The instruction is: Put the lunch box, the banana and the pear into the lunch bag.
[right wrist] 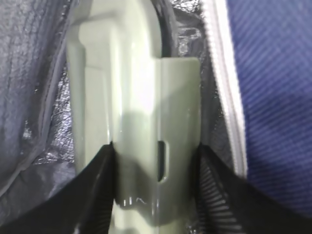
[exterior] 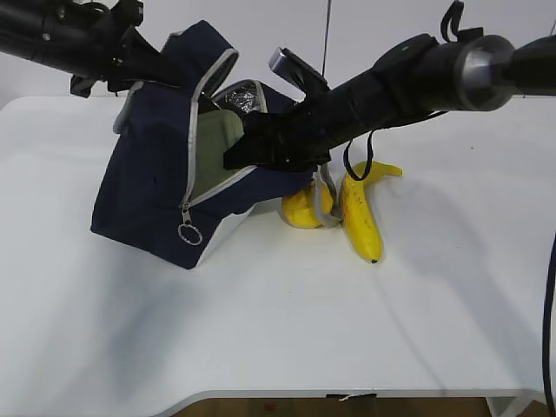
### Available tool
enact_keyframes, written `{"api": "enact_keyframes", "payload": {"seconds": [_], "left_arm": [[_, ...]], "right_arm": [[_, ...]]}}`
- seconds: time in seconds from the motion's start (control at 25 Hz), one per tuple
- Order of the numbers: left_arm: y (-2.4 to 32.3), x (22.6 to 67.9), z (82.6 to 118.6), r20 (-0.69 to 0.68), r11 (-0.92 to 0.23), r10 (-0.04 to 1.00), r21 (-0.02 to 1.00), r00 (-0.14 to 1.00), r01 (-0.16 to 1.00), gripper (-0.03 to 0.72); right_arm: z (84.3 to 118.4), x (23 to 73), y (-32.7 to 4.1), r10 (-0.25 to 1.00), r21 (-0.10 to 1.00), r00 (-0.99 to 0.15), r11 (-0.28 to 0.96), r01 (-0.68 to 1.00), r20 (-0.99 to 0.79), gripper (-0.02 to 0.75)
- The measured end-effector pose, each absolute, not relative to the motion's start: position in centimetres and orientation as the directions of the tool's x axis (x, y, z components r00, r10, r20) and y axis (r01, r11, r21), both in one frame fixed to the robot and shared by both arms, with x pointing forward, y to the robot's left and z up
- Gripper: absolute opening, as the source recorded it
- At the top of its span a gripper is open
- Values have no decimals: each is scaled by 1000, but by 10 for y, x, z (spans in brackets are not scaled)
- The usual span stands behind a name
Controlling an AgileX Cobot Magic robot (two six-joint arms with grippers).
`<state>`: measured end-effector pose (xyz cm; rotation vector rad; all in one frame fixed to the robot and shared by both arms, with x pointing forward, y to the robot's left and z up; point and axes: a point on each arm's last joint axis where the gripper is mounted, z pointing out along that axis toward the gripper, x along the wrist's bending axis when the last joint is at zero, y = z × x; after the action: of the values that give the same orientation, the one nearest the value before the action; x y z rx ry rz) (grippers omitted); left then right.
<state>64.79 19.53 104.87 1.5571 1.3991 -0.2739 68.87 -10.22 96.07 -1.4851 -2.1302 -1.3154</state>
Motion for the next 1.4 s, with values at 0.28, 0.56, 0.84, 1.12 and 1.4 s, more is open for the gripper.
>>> {"api": "enact_keyframes", "payload": {"seconds": [0.28,0.56,0.84,1.12,1.4], "left_arm": [[195,650,1043,-716,150,630,491,300,858,-8],[195,650,1043,-716,150,630,491,300,858,-8],[195,650,1043,-716,150,630,491,300,858,-8],[195,650,1043,-716,150,630,492,301,858,-8],[195,650,1043,-715,149,630,493,302,857,-8]], "right_arm": [[958,690,-101,640,535,-456,81,841,619,345],[953,692,-100,644,533,-457,89,841,613,345],[953,691,-100,649,531,-456,95,842,608,345],[953,690,-100,643,525,-458,101,845,614,390],[955,689,-99,626,528,-479,123,840,616,430]]}}
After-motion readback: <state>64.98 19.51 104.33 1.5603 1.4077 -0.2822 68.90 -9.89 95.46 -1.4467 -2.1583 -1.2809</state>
